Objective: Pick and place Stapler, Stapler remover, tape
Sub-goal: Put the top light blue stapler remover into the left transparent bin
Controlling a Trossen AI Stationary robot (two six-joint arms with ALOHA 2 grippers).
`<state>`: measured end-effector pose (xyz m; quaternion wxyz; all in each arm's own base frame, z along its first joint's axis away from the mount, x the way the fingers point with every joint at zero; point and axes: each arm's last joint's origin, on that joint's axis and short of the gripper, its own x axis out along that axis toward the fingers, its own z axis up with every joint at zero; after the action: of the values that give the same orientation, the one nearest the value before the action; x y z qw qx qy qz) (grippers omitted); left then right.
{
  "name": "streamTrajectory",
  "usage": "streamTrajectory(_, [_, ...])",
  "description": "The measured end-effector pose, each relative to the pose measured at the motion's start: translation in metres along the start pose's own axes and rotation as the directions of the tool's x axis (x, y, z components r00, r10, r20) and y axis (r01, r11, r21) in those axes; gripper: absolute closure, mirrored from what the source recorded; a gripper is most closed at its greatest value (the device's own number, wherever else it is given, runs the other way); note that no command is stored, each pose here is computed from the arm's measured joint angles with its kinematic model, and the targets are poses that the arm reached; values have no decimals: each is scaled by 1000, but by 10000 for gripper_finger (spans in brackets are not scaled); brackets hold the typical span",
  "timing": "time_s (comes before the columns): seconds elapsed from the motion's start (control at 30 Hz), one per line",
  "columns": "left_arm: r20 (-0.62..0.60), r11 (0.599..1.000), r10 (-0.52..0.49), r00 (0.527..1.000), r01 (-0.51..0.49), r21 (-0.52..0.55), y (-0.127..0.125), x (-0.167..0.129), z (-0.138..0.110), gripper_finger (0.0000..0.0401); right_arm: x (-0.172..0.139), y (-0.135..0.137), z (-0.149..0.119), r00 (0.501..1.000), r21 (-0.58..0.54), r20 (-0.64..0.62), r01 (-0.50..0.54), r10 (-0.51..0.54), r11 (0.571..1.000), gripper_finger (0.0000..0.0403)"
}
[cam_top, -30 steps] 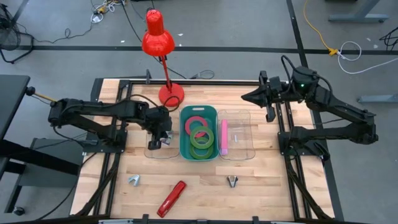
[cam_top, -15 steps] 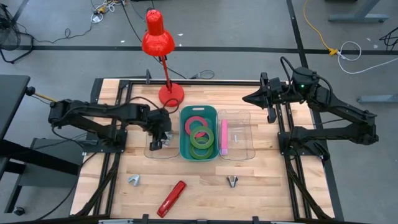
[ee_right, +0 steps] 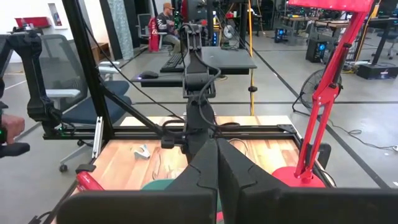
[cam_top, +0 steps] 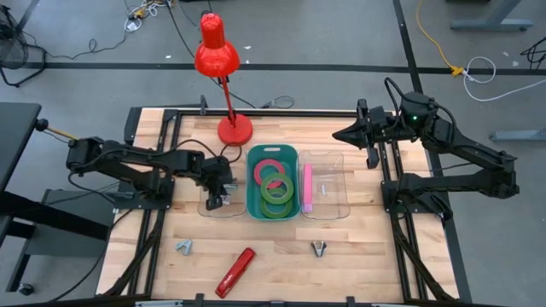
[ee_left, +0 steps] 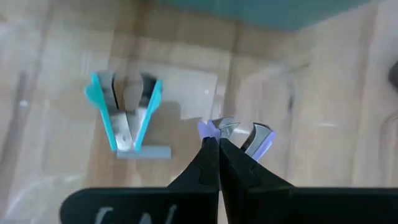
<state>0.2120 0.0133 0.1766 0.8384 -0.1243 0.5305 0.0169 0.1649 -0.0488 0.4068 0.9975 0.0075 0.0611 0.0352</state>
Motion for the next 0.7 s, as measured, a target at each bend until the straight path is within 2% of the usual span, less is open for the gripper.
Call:
streamTrajectory(0.23, [-33, 999, 5, 999, -6, -47, 3, 8, -12, 401, 0, 0, 0, 1000, 0, 0, 0, 0, 1000, 402])
streamTrajectory(0.43, [-13, 999, 3, 1000, -4, -44, 3, 9, -10, 395, 0, 0, 0, 1000, 0, 0, 0, 0, 1000, 402])
streamTrajectory(0.7, [-9, 999, 4, 1000, -4, -32, 3, 9, -10, 360, 0, 0, 0, 1000, 0, 0, 0, 0, 1000, 402])
